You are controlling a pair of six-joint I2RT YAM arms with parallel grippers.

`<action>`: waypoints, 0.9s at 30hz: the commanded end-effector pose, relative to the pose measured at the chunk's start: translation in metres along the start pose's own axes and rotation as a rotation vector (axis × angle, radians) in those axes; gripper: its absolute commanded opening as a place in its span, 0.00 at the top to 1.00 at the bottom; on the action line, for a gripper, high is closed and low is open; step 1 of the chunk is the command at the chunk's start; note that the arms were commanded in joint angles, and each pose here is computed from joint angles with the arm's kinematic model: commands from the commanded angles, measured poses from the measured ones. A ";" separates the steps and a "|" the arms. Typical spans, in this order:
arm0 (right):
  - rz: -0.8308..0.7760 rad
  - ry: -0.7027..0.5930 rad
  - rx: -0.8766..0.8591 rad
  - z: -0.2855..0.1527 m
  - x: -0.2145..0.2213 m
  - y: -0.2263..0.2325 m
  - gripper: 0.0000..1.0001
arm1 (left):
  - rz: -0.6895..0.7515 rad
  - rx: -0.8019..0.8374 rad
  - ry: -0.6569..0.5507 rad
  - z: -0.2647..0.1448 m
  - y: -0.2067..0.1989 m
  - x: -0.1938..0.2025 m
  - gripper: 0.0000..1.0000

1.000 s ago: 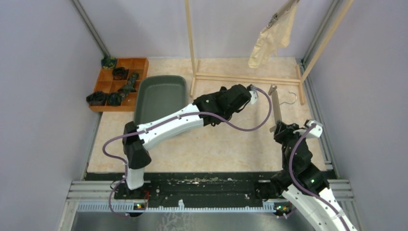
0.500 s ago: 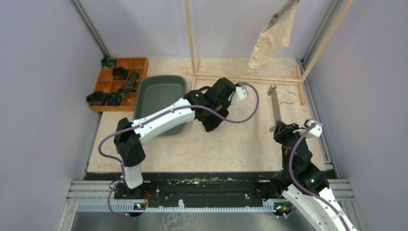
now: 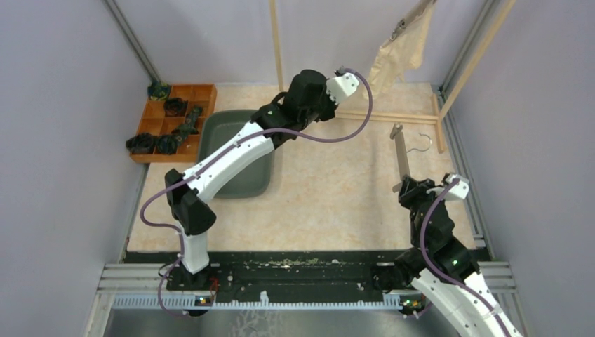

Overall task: Clip the underwear to the hanger
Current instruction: Flatten out the underwear at the center of the board.

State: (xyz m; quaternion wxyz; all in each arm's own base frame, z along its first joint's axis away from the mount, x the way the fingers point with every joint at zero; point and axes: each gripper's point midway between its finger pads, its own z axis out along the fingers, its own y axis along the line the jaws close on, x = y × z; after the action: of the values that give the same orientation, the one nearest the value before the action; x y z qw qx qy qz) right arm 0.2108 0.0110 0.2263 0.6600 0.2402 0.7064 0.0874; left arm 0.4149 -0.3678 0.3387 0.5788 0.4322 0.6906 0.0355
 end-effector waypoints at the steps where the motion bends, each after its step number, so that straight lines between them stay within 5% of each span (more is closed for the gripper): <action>1: 0.058 -0.056 -0.024 -0.001 -0.021 0.011 1.00 | -0.032 0.117 0.010 0.013 -0.045 0.025 1.00; 2: 0.058 -0.055 -0.025 -0.001 -0.022 0.011 1.00 | -0.061 0.143 0.036 0.016 -0.061 0.044 0.98; 4: 0.056 -0.055 -0.025 -0.001 -0.021 0.010 1.00 | -0.133 0.166 0.076 0.018 -0.087 0.079 0.69; 7: 0.056 -0.052 -0.027 -0.001 -0.020 0.011 1.00 | -0.232 0.178 0.110 0.011 -0.110 0.116 0.50; 11: 0.054 -0.051 -0.028 0.000 -0.019 0.011 1.00 | -0.345 0.152 0.080 -0.007 -0.113 0.130 0.39; 23: 0.045 -0.039 -0.030 0.003 -0.014 0.013 1.00 | -0.690 0.210 -0.097 -0.030 -0.137 0.129 0.31; 24: 0.045 -0.038 -0.030 0.003 -0.014 0.013 1.00 | -0.719 0.221 -0.105 -0.030 -0.140 0.128 0.27; 25: 0.043 -0.037 -0.029 0.003 -0.013 0.013 1.00 | -0.735 0.237 -0.113 -0.029 -0.144 0.127 0.14; 27: 0.039 -0.034 -0.030 0.004 -0.012 0.014 1.00 | -0.750 0.255 -0.117 -0.024 -0.151 0.127 0.08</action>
State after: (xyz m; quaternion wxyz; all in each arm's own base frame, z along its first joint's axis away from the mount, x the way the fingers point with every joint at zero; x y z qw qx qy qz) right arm 0.2136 0.0132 0.2250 0.6577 0.2380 0.7096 0.0855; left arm 0.3195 -0.3455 0.1582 0.5269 0.2511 0.7832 -0.2143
